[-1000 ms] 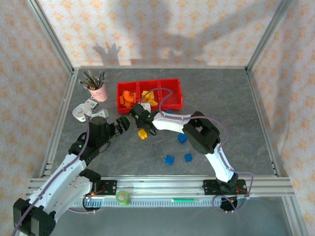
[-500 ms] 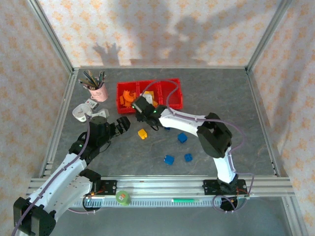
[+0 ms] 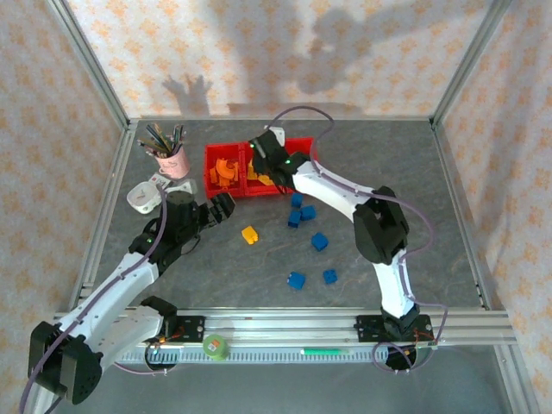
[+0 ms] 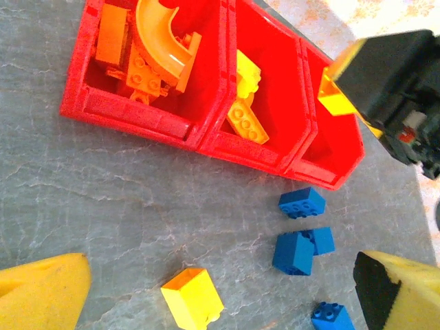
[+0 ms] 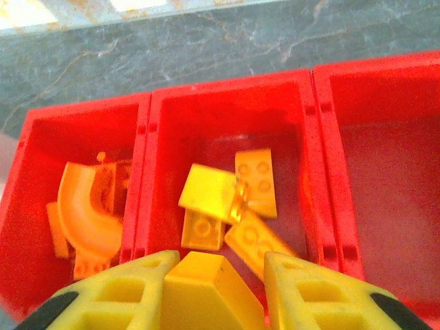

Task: Sort the legos into containers by color
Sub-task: Place the lego in the container.

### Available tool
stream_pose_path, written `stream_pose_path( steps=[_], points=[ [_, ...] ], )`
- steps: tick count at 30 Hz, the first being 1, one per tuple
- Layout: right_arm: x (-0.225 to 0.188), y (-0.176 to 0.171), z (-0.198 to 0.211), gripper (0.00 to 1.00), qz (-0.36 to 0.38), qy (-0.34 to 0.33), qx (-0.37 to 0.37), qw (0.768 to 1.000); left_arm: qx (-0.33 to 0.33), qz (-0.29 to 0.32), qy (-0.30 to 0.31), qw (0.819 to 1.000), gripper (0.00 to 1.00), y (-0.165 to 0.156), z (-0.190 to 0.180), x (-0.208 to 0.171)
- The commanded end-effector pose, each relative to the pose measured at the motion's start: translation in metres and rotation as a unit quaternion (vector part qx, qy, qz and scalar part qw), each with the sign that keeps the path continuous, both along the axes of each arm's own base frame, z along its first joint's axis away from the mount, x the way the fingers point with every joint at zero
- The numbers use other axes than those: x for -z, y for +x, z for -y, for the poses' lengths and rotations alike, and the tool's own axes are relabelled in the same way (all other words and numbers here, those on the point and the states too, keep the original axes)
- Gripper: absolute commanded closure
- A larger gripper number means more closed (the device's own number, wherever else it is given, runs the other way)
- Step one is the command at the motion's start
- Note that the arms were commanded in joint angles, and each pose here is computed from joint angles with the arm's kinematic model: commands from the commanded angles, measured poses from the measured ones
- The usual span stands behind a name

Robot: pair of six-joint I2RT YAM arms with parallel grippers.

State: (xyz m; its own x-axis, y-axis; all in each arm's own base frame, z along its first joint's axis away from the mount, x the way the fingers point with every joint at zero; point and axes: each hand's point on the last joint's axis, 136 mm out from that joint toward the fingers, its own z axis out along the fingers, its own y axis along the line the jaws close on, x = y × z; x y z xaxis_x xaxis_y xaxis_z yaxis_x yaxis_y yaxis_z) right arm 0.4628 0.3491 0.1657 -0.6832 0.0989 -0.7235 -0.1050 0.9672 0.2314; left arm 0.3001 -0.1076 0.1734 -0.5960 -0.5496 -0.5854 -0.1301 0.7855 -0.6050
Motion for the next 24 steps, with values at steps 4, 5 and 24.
stream_pose_path(
  steps=[4,5,24],
  points=[
    [0.03,0.036,0.004,0.76,-0.009,-0.051,0.009,0.999,-0.003,0.035,0.003,0.999,0.01,0.024,0.003,-0.022],
    [0.033,0.04,0.004,0.75,-0.008,-0.054,0.011,0.998,-0.003,0.035,0.004,0.999,0.01,0.026,0.003,-0.022],
    [-0.017,0.026,0.001,0.42,0.014,-0.024,-0.021,0.999,0.0,0.037,0.012,0.999,0.01,0.026,0.003,-0.033]
  ],
)
